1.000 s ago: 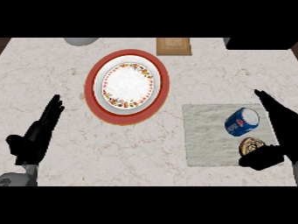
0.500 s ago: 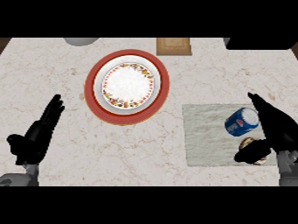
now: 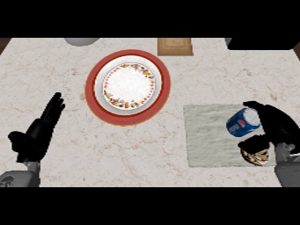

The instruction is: Pick the can from the placemat and place it in the plate

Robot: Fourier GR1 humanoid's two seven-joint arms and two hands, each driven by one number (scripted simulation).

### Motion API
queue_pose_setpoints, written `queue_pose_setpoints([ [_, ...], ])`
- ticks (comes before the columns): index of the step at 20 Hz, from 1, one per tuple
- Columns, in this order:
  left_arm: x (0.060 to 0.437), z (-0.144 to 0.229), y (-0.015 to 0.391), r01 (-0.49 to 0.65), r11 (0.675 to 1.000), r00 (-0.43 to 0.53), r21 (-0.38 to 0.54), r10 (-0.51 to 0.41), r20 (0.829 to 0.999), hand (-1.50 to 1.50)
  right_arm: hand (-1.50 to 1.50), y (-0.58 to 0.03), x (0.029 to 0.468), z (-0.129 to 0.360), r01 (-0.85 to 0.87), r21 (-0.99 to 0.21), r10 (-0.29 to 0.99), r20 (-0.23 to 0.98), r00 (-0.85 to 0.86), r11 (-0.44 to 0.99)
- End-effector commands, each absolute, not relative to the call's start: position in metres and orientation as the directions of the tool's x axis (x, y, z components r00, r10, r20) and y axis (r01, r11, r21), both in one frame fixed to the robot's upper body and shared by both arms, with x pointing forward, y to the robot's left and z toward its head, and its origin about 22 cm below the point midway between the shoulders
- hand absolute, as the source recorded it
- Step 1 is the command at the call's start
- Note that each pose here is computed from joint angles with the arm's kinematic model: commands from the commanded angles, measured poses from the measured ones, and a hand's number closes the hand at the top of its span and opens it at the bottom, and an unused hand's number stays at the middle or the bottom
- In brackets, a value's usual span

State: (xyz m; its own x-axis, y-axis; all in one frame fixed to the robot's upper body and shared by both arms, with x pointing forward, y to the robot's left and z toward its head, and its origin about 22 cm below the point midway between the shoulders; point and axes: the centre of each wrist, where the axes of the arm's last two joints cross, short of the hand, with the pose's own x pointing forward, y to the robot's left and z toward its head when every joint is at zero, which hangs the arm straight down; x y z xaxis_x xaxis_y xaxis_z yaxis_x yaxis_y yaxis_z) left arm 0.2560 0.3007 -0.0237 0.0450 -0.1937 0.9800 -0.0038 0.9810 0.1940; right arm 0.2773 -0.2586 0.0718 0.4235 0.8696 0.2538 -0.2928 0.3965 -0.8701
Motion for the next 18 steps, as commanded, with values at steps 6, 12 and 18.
queue_pose_setpoints([
  [6,0.252,-0.015,0.307,-0.016,0.983,0.051,0.184,-0.183,0.982,0.0,1.5,-0.247,0.281,0.031,-0.312,-0.861,0.895,0.297,0.333,0.402],
  [12,0.247,-0.025,0.295,-0.002,0.981,0.038,0.194,-0.194,0.98,0.0,1.5,-0.262,0.297,0.044,-0.227,-0.912,0.929,0.293,0.225,0.342],
  [18,0.256,-0.02,0.3,0.013,0.981,0.03,0.193,-0.193,0.981,0.0,1.5,-0.291,0.33,0.032,-0.202,-0.933,0.952,0.305,-0.005,0.298],
])
